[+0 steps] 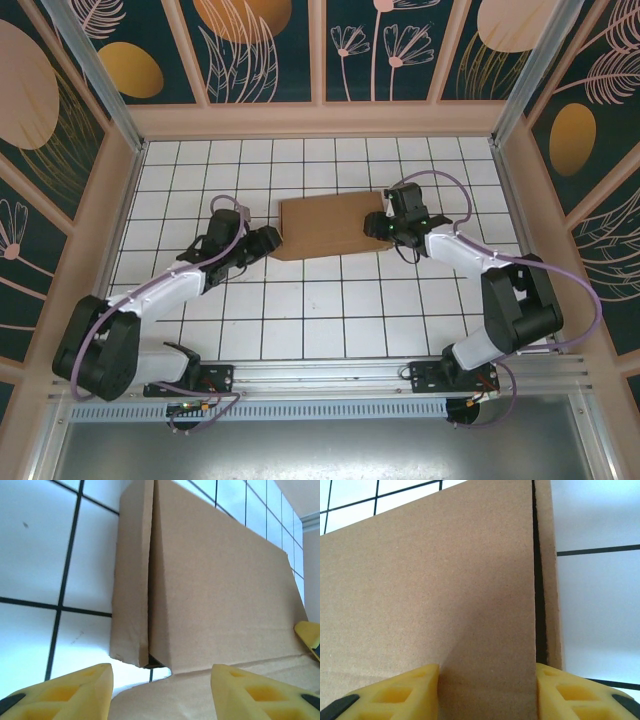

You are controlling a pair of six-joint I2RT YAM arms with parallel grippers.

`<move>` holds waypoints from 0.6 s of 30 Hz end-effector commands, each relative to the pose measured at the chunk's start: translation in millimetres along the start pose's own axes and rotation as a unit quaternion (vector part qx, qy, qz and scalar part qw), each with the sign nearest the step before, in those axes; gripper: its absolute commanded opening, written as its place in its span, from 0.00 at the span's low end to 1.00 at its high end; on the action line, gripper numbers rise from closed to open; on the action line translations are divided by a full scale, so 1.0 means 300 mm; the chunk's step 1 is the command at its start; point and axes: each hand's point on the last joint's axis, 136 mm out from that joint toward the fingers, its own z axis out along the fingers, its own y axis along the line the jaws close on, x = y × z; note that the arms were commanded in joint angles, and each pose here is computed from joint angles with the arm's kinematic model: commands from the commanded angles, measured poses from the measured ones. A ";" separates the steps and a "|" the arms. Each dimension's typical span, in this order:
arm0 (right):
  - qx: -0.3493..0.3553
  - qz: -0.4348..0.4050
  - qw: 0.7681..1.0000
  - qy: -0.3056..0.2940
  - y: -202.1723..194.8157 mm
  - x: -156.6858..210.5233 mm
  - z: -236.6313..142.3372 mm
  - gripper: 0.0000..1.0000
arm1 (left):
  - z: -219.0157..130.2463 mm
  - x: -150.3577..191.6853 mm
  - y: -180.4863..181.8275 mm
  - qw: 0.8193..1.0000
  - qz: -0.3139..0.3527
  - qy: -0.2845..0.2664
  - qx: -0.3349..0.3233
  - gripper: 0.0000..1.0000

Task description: Fold the paper box

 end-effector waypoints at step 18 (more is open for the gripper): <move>0.065 -0.005 0.998 0.012 -0.096 0.051 0.014 0.67 | 0.179 -0.041 0.046 0.997 0.055 0.020 -0.044 0.63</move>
